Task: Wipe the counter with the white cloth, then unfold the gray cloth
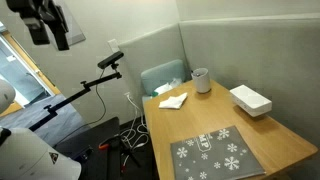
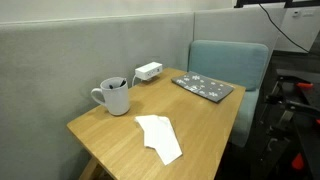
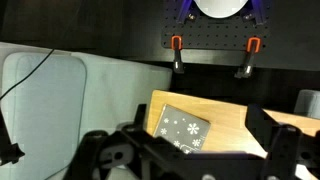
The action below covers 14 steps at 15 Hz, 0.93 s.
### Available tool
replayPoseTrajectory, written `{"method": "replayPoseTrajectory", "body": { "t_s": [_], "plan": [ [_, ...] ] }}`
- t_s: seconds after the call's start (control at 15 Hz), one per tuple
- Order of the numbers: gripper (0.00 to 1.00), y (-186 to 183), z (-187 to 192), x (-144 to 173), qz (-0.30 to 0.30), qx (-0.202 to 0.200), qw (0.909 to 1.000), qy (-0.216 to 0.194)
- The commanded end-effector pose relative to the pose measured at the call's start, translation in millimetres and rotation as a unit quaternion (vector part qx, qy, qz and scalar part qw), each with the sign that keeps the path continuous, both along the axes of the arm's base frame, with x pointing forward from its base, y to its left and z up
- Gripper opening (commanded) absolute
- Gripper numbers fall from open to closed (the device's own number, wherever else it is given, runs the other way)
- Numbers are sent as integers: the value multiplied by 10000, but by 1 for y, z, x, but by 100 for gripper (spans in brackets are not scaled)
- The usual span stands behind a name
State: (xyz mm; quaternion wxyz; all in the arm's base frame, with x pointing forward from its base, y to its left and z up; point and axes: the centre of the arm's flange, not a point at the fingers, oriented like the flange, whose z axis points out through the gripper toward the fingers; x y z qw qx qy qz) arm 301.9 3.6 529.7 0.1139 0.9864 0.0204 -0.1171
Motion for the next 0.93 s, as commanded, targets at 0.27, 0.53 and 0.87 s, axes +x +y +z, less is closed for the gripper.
{"method": "replayPoseTrajectory", "body": {
  "t_s": [0.27,0.53,0.87],
  "plan": [
    [100,0,0,0,0,0,10000,0],
    [100,10,-13,23,176,203,9993,-254],
    [100,47,-62,85,362,646,9938,-834]
  ]
}}
